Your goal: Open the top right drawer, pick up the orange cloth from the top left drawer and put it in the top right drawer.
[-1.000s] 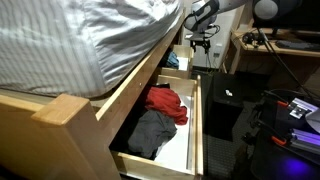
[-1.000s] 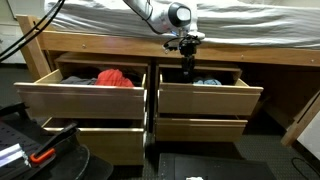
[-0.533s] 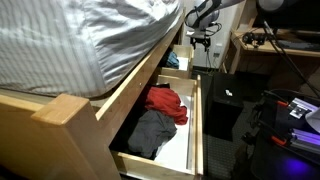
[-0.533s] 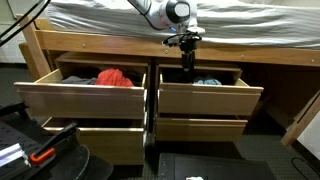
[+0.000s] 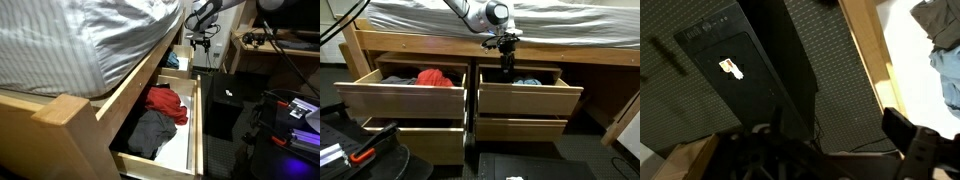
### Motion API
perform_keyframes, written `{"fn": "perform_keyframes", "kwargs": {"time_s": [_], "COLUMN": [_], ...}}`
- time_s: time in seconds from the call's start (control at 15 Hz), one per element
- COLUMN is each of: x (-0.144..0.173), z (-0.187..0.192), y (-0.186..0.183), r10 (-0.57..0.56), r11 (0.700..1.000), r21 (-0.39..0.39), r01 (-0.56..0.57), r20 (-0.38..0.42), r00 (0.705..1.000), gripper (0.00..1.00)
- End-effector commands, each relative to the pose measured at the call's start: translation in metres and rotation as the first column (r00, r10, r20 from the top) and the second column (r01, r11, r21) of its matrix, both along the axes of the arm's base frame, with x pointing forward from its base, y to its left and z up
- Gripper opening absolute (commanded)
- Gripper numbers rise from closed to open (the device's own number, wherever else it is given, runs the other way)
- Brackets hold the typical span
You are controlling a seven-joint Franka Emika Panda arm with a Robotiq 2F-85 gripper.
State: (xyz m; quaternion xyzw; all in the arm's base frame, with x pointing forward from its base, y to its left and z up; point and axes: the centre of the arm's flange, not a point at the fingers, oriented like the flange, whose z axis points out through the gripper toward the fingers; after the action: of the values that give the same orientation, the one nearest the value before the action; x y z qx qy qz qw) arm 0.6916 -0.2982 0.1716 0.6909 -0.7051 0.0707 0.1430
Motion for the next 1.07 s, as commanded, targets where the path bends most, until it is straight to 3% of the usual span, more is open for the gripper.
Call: {"fn": "perform_keyframes", "kwargs": {"time_s": [0.0, 0.2, 0.33, 0.47, 0.53, 0.8, 0.87, 1.0], "x": [-0.010, -0.012, -0.014, -0.021, 0.015, 0.015, 0.018, 0.020], "z": [0.019, 0.052, 0.075, 0.100, 0.076, 0.077, 0.078, 0.082], "y": [0.012, 0.023, 0.032, 0.042, 0.022, 0.026, 0.020, 0.029], "r10": [-0.004, 0.023, 0.048, 0.054, 0.069, 0.074, 0.120, 0.202], "r11": [0.997, 0.980, 0.962, 0.946, 0.955, 0.953, 0.967, 0.964], "r21": [-0.082, -0.198, -0.267, -0.309, -0.292, -0.299, -0.253, -0.228], "r01": [0.014, 0.034, 0.061, 0.099, 0.059, 0.058, -0.030, -0.135], "r20": [0.113, 0.281, 0.386, 0.453, 0.409, 0.410, 0.348, 0.304], "r00": [0.994, 0.959, 0.921, 0.890, 0.910, 0.909, 0.930, 0.931], "gripper": [1.00, 1.00, 1.00, 1.00, 1.00, 1.00, 1.00, 1.00]}}
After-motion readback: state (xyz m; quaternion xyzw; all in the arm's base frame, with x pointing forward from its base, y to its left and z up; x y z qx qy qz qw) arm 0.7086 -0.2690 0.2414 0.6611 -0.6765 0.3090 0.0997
